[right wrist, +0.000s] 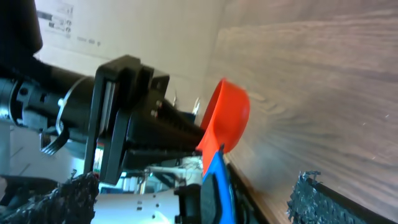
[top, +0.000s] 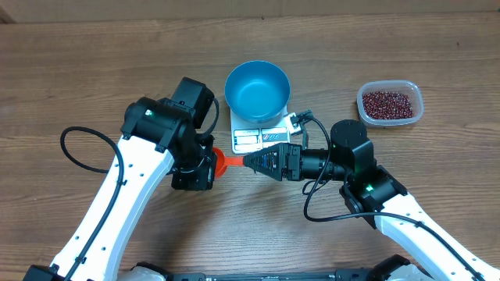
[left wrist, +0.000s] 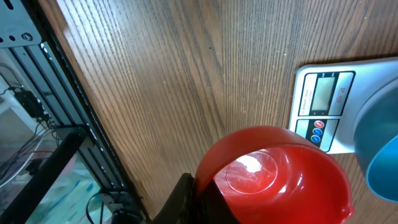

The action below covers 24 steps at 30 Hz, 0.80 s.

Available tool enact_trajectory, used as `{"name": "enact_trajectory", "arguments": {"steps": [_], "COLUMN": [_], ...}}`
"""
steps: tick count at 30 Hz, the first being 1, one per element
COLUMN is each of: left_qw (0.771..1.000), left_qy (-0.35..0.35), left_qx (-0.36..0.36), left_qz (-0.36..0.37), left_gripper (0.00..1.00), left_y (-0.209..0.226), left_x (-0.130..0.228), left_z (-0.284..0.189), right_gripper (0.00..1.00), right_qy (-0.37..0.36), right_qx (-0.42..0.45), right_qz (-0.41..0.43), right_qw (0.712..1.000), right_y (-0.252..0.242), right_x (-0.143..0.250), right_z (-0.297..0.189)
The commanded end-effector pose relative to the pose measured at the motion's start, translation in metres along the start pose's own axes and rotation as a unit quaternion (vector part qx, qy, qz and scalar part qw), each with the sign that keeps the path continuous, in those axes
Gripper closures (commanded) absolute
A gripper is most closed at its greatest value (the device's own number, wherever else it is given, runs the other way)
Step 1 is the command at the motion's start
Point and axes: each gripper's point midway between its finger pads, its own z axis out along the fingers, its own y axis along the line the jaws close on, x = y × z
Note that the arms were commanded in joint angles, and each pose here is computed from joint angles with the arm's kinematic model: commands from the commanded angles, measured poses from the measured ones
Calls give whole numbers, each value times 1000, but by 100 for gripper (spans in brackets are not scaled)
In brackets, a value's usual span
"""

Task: Scoop item into bowl and weigh 150g on scale
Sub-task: 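Close the right gripper on the blue handle of the scoop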

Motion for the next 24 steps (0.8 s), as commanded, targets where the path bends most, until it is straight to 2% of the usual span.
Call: {"name": "enact_trajectory", "arguments": {"steps": [1, 7, 10, 17, 24], "left_qw": [1000, 1000, 1000, 1000, 999], "left_qy": [7, 11, 11, 18, 19], "left_qx": [-1, -1, -1, 12, 7], "left_qz": [-10, -8, -8, 0, -35], "left_gripper": [96, 96, 96, 96, 96], "left_y": [1, 2, 1, -4, 1], "left_x": [4, 8, 8, 14, 24], "left_z": [-2, -1, -1, 0, 2], "right_gripper": [0, 0, 5, 5, 4], "right_qy": [-14, -16, -16, -17, -27], "right_qx": [0, 3, 3, 3, 9], "right_qz": [-26, -30, -28, -9, -9], "right_qw": [1000, 999, 999, 1000, 1000], "right_y": [6, 5, 5, 5, 3], "right_x": [-8, -8, -8, -9, -12], "right_z": [0, 0, 0, 0, 0]}}
